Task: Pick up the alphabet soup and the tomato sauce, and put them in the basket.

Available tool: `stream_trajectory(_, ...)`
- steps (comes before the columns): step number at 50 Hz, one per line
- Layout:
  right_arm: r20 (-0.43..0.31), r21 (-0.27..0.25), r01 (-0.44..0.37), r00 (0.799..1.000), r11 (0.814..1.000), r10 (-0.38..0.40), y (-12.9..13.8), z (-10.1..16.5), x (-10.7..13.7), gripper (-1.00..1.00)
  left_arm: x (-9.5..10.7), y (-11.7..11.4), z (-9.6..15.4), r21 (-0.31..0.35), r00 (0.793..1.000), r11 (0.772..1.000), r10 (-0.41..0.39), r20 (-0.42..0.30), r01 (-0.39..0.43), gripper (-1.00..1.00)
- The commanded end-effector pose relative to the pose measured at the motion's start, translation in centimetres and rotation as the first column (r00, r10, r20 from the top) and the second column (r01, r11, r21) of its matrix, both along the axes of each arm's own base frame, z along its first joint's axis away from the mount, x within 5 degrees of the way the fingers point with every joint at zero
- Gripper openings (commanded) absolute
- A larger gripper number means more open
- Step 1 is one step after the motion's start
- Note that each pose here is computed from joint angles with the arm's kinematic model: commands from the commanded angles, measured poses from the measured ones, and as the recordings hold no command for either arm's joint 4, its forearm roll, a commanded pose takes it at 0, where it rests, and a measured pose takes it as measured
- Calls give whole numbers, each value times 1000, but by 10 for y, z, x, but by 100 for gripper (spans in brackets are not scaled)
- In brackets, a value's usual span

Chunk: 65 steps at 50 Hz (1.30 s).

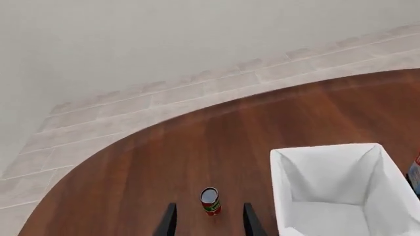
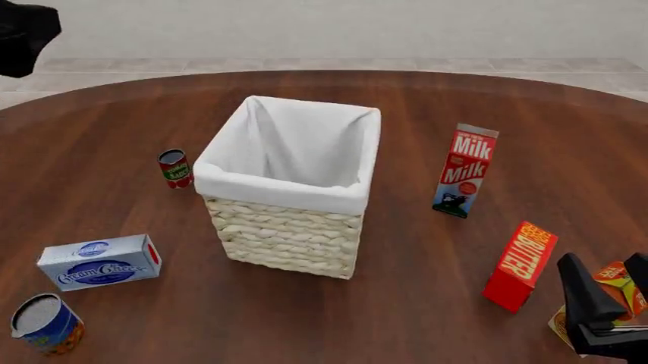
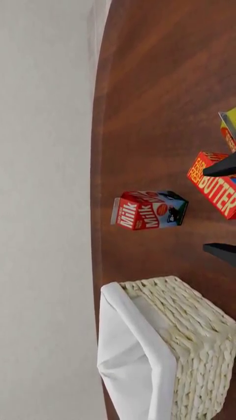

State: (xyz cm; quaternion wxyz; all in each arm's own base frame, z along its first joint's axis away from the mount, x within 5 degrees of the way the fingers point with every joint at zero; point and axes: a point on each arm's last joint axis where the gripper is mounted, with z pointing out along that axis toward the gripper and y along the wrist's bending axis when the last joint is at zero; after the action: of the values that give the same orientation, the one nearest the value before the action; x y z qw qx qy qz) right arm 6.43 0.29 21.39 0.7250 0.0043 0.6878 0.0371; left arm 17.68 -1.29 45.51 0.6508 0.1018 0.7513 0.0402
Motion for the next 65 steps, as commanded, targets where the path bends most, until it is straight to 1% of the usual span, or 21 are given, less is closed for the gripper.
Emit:
stream_trajectory(1,2,6,5,1000,1000,-5,0,0,-1,100,50,6,-4,-48,989,997,50,-137,-57,100)
stream_trajectory(3,-1,6,8,1000,1000,-8,-1,0,0,100,56,8,-6,-17,987,998,56,-148,-60,100)
stream_trajectory(6,-2,8,11,1000,1000,-11,-1,-1,0,100,64,9,-8,-36,982,997,64,-179,-72,100)
stream_trajectory(7,-2,8,10,1000,1000,-10,-1,-1,0,100,74,15,-12,-14,977,996,85,-196,-89,100)
stream_trajectory(9,-2,9,9,1000,1000,-9,-1,-1,0,100,80,19,-15,12,974,995,98,-206,-98,100)
stream_trajectory(13,0,6,9,1000,1000,-9,-1,-1,0,100,99,21,-30,27,959,995,100,-266,-97,100)
stream_trajectory(15,1,8,10,1000,1000,-10,-1,-1,-1,100,109,24,-32,6,951,993,113,-288,-116,100)
stream_trajectory(17,2,7,11,1000,1000,-11,-1,-1,-1,100,112,25,-33,15,949,993,114,-294,-114,100)
stream_trajectory(20,1,12,12,1000,1000,-12,-1,0,-1,100,131,34,-42,21,932,990,139,-336,-140,100)
stream_trajectory(22,1,13,13,1000,1000,-13,-1,0,0,100,136,35,-42,-18,922,986,145,-360,-163,100)
stream_trajectory(28,0,19,12,1000,1000,-12,-1,0,0,100,141,32,-29,-32,923,987,137,-360,-159,100)
stream_trajectory(31,0,20,11,1000,1000,-11,-1,0,0,100,141,22,-26,-41,922,990,110,-371,-135,100)
stream_trajectory(36,1,28,14,1000,1000,-14,-1,0,0,100,147,4,-30,-126,908,982,74,-413,-138,100)
stream_trajectory(38,2,30,16,1000,999,-16,-1,0,0,100,155,7,-35,-132,897,979,86,-434,-157,100)
stream_trajectory(39,2,30,16,1000,999,-16,-1,0,0,100,155,6,-33,-134,903,979,82,-421,-151,100)
stream_trajectory(49,4,35,19,1000,999,-19,-1,-1,-2,100,176,12,-38,-140,897,975,99,-431,-175,100)
stream_trajectory(50,5,35,20,1000,999,-20,-1,-1,-2,100,177,12,-38,-142,895,974,101,-435,-179,100)
stream_trajectory(51,5,34,21,1000,999,-21,-2,-1,-2,100,183,18,-43,-137,881,971,114,-459,-196,100)
stream_trajectory(52,5,34,21,1000,999,-22,-2,-1,-3,100,180,15,-41,-142,890,972,108,-443,-189,100)
stream_trajectory(54,5,34,22,1000,999,-22,-2,-1,-3,100,181,16,-42,-136,889,973,109,-445,-188,100)
stream_trajectory(65,4,36,24,1000,999,-24,-2,-1,-3,100,208,35,-76,-125,864,963,150,-480,-237,100)
